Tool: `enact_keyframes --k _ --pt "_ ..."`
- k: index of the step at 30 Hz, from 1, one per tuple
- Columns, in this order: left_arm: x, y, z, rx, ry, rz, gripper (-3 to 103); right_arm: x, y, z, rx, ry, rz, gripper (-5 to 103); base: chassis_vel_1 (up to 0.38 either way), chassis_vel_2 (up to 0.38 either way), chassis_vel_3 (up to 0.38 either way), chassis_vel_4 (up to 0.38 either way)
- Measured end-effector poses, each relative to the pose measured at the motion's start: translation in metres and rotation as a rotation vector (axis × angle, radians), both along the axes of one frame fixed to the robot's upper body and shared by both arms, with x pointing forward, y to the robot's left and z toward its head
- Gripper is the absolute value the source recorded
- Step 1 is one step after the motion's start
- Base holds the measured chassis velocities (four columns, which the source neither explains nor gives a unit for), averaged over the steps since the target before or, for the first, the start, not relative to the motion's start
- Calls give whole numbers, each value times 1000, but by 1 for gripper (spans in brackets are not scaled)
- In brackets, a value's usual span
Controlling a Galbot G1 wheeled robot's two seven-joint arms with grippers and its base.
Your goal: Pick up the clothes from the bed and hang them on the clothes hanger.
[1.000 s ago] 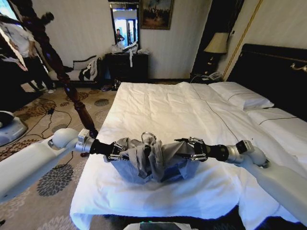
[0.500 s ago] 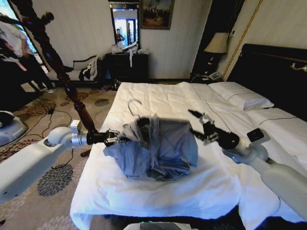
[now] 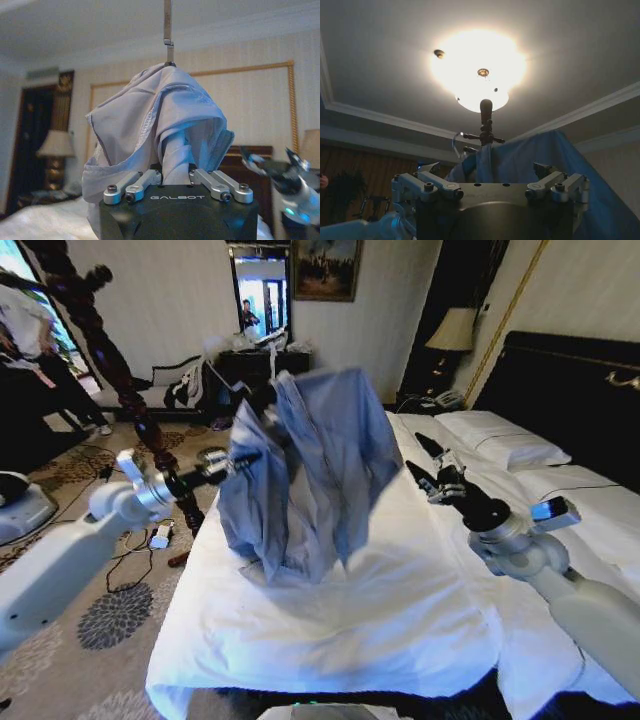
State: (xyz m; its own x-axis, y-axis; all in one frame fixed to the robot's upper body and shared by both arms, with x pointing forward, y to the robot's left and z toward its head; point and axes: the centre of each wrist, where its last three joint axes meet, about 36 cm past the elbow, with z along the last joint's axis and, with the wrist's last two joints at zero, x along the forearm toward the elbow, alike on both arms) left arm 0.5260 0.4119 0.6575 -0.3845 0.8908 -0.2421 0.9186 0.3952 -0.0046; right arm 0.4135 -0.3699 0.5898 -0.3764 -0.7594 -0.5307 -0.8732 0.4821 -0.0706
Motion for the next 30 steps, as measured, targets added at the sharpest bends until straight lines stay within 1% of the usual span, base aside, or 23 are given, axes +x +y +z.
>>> enact_keyframes --k 1,2,6,7,9,11,12,13,15,17,18,21,22,23,24,27,28,29,30 --pt "0 0 0 0 0 0 17 0 0 0 0 0 0 100 0 0 0 0" --pt "-3 10 13 -5 -20 21 17 -1 2 0 -11 -3 -1 100 0 0 0 0" --pt "-11 29 41 -9 -58 68 17 -4 5 -4 -71 -5 -24 100 0 0 0 0" --pt "-11 29 41 -9 -58 68 17 -4 5 -4 -71 -5 -24 100 0 0 0 0" --pt "-19 44 60 -2 -76 101 17 -7 8 -10 -120 7 -41 100 0 0 0 0" --pt "-24 53 71 4 -80 124 17 -8 9 -12 -132 12 -42 100 0 0 0 0" --pt "-24 53 71 4 -80 124 17 -8 9 -12 -132 12 -42 100 0 0 0 0" --pt "-28 62 79 8 -78 159 17 -8 11 -16 -139 18 -43 100 0 0 0 0" --pt "-29 67 83 6 -69 192 17 -9 12 -18 -144 22 -45 100 0 0 0 0" --pt "-28 74 84 -4 -45 245 17 -8 12 -21 -153 24 -50 100 0 0 0 0" --pt "-28 74 84 -4 -45 245 17 -8 12 -21 -153 24 -50 100 0 0 0 0" --pt "-19 84 74 -41 35 357 17 -7 9 -25 -166 31 -59 100 0 0 0 0" --pt "-17 86 73 -49 53 377 17 -7 9 -26 -169 33 -60 100 0 0 0 0" --pt "-13 90 71 -64 95 413 17 -5 7 -28 -176 37 -66 100 0 0 0 0" --pt "-13 90 71 -64 95 413 17 -5 7 -28 -176 37 -66 100 0 0 0 0" --pt "-3 105 70 -76 174 487 17 0 2 -34 -188 47 -76 100 0 0 0 0" --pt "-1 109 71 -77 189 504 17 1 1 -35 -190 48 -78 100 0 0 0 0" --pt "4 116 73 -82 215 538 17 3 0 -36 -194 50 -81 100 0 0 0 0" --pt "4 116 73 -82 215 538 17 3 0 -36 -194 50 -81 100 0 0 0 0"
